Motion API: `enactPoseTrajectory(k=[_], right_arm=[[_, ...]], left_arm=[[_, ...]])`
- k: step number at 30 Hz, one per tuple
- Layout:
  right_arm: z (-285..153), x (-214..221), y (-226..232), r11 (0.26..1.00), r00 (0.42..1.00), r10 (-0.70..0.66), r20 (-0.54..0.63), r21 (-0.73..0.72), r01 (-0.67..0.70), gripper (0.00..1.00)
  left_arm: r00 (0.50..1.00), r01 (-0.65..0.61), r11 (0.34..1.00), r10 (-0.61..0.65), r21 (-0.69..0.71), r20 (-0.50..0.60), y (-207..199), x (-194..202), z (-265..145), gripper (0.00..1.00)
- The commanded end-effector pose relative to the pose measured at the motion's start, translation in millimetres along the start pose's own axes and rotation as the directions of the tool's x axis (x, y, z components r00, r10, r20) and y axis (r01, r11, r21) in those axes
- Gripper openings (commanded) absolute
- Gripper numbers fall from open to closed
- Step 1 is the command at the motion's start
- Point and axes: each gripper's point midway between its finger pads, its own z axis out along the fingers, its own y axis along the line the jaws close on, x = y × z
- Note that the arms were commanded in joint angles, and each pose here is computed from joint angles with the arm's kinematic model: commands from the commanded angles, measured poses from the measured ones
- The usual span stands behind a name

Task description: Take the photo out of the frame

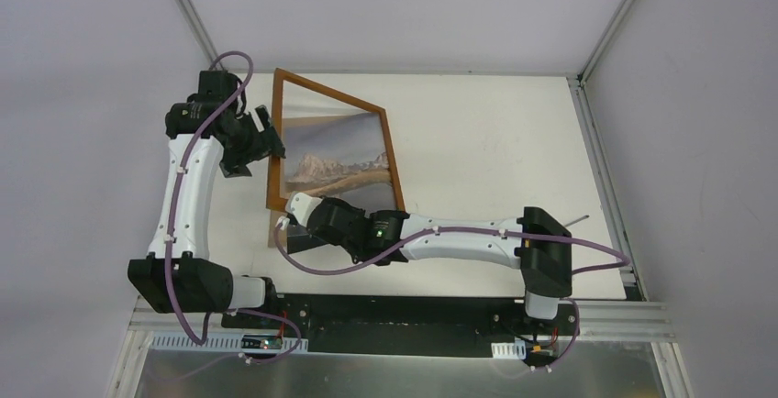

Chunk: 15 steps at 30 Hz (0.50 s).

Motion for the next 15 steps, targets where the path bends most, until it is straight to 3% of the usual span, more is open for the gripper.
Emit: enactPoseTrajectory(k=[1, 7, 8, 12, 15], right_arm=[[-19, 9, -5, 0.987, 0.987, 0.159, -0.001, -0.035, -0.159, 0.00], [-18, 20, -7, 0.970, 0.971, 0.236, -0.033, -0.051, -0.238, 0.00], [-17, 24, -6, 0.970, 0.971, 0.234, -0.043, -0.052, -0.236, 0.00], [-9, 38, 0, 0.977, 0.975, 0.195, -0.106, -0.066, -0.203, 0.00], [-2, 43, 3, 0.981, 0.976, 0.174, -0.134, -0.068, -0.184, 0.00]], left_arm=[[0.969, 0.196, 0.938, -0.140, -0.285, 0.205, 69, -46, -19, 0.83], [0.987, 0.133, 0.991, -0.134, 0.007, 0.086, 27, -36, -3, 0.89], [0.991, 0.106, 0.991, -0.112, 0.078, 0.073, 15, -36, -6, 0.95], [0.999, 0.037, 0.923, -0.042, 0.383, 0.004, -43, -25, -11, 0.99], [0.999, 0.015, 0.903, -0.030, 0.429, 0.028, -55, -26, -19, 0.99]])
